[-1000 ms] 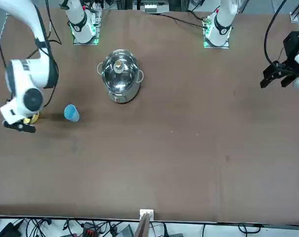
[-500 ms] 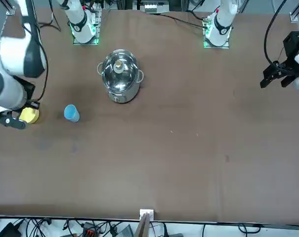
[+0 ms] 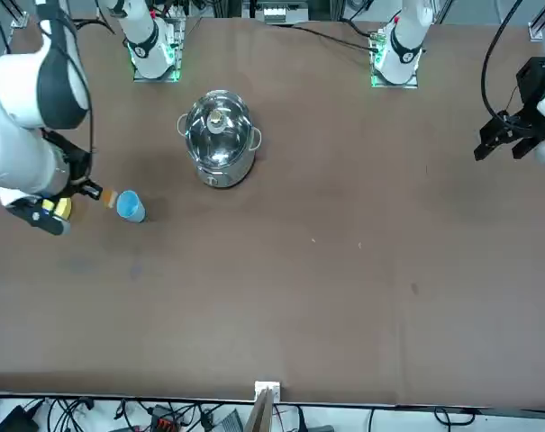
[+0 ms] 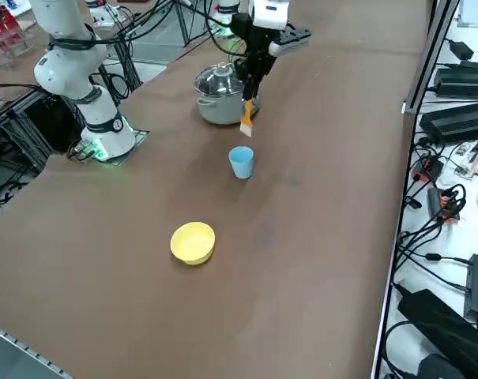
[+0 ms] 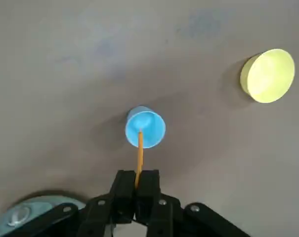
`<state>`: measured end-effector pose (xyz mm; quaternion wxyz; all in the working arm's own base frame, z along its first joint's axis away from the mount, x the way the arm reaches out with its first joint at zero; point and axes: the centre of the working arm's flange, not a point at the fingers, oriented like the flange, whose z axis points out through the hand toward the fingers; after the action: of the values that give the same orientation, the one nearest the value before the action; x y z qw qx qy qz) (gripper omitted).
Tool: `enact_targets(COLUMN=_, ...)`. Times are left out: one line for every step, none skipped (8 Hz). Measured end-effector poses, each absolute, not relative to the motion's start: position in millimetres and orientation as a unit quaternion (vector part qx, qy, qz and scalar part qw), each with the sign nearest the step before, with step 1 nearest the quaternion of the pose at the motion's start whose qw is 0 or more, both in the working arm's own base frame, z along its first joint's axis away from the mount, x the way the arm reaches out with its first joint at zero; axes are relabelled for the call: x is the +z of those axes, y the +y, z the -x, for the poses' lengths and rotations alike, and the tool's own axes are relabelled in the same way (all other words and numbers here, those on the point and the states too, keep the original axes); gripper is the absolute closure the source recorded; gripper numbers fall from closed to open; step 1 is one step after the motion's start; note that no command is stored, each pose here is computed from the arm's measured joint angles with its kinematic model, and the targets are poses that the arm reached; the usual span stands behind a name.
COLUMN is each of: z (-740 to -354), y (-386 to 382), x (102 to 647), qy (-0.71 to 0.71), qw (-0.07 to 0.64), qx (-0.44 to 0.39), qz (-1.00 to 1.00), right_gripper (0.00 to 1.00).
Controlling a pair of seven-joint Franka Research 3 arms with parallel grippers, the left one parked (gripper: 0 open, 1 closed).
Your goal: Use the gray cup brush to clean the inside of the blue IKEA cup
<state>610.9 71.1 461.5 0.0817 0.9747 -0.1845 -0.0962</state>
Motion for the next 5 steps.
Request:
enact_targets(z=-613, y=78, x=455, qy=-0.193, qw=0.082, qx=-0.092, qz=-0.973, right_gripper=0.96)
enact_targets(z=-613, y=78, x=446, qy=-0.204, qw=0.084, qx=-0.093, qz=-0.971, right_gripper=0.96)
enact_targets(z=-613, y=77, x=434, qy=-0.214, qw=0.086, qx=-0.095, qz=-0.968, right_gripper=0.96)
enact_targets(z=-612, y=75, x=419, qy=-0.219, qw=0.087, qx=-0.098, qz=-0.967, right_gripper=0.96)
enact_targets(z=-609, y=73, x=402, qy=-0.224, qw=0.089, qx=-0.102, qz=-0.965, right_gripper=0.96)
